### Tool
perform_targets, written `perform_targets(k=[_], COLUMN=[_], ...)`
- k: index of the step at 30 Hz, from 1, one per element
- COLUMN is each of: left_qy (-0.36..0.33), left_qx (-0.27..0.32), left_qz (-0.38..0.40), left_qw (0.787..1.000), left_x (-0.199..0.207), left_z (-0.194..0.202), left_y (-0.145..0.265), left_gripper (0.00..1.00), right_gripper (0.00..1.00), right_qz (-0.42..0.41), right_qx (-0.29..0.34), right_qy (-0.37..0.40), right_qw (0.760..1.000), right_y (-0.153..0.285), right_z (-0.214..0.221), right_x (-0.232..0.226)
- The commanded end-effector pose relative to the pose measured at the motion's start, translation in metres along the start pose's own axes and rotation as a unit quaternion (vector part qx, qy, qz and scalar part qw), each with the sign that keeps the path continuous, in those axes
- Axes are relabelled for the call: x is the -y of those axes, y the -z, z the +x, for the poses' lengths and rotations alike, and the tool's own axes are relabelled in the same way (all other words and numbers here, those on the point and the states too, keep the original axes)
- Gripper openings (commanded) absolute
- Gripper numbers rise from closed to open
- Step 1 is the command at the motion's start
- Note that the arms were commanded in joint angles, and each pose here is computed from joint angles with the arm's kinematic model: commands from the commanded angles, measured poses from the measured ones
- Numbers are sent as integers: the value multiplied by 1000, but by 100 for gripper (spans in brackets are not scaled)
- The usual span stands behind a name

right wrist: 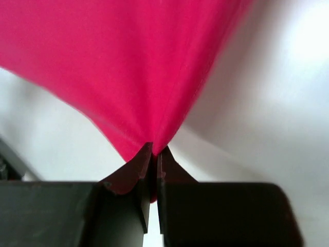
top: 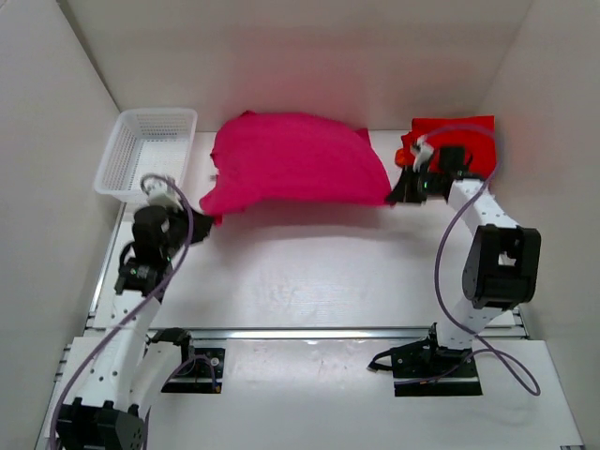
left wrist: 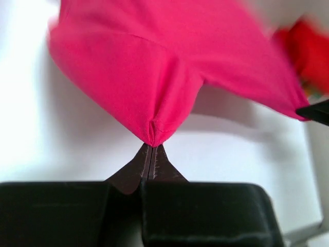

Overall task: Fold and stack the t-shirts
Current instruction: Flatten out the tshirt

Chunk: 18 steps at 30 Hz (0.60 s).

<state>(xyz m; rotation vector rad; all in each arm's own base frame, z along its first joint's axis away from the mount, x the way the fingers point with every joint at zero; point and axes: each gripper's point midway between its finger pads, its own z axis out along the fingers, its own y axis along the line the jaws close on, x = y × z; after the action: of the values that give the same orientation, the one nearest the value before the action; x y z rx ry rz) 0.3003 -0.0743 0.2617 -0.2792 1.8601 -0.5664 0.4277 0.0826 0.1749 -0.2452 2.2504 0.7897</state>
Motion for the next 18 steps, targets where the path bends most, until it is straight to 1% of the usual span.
perform_targets(k=[1, 2, 3, 4, 7, 9, 12, 14, 16, 18], left_qy=[18, 19, 16, 12, 15, 31, 55, 60, 55, 54], left_qx=[-17, -34, -57, -73, -111, -137, -149, -149, -147, -129], left_qz=[1, -12, -10, -21, -32, -31, -4, -2, 7, 4], left_qw=[1000, 999, 998, 997, 993, 990, 987, 987, 988, 990], left_x=[-12, -22, -21, -28, -40, -46, -38, -39, -35, -34], left_z=[46, 65, 79, 94, 129, 153, 168, 169, 168, 154], left_y=[21, 24, 28, 31, 39, 43, 46, 46, 43, 37], left_gripper=[0, 0, 0, 0, 0, 0, 0, 0, 0, 0], right_gripper=[0, 0, 0, 0, 0, 0, 0, 0, 0, 0], right_qz=[-6, -8, -1, 6, 20, 24, 36, 37, 28, 30], right_qx=[9, -16, -39, -49, -128, -156, -178, -176, -163, -150], right_qy=[-40, -68, -91, -96, -141, -151, -172, -175, -166, -147], right_qw=[999, 998, 995, 994, 982, 976, 968, 968, 972, 977], right_y=[20, 16, 14, 13, 11, 12, 16, 20, 20, 15], right_z=[43, 75, 105, 117, 189, 213, 238, 243, 232, 213], right_x=[-19, -24, -22, -25, -33, -39, -35, -34, -35, -31])
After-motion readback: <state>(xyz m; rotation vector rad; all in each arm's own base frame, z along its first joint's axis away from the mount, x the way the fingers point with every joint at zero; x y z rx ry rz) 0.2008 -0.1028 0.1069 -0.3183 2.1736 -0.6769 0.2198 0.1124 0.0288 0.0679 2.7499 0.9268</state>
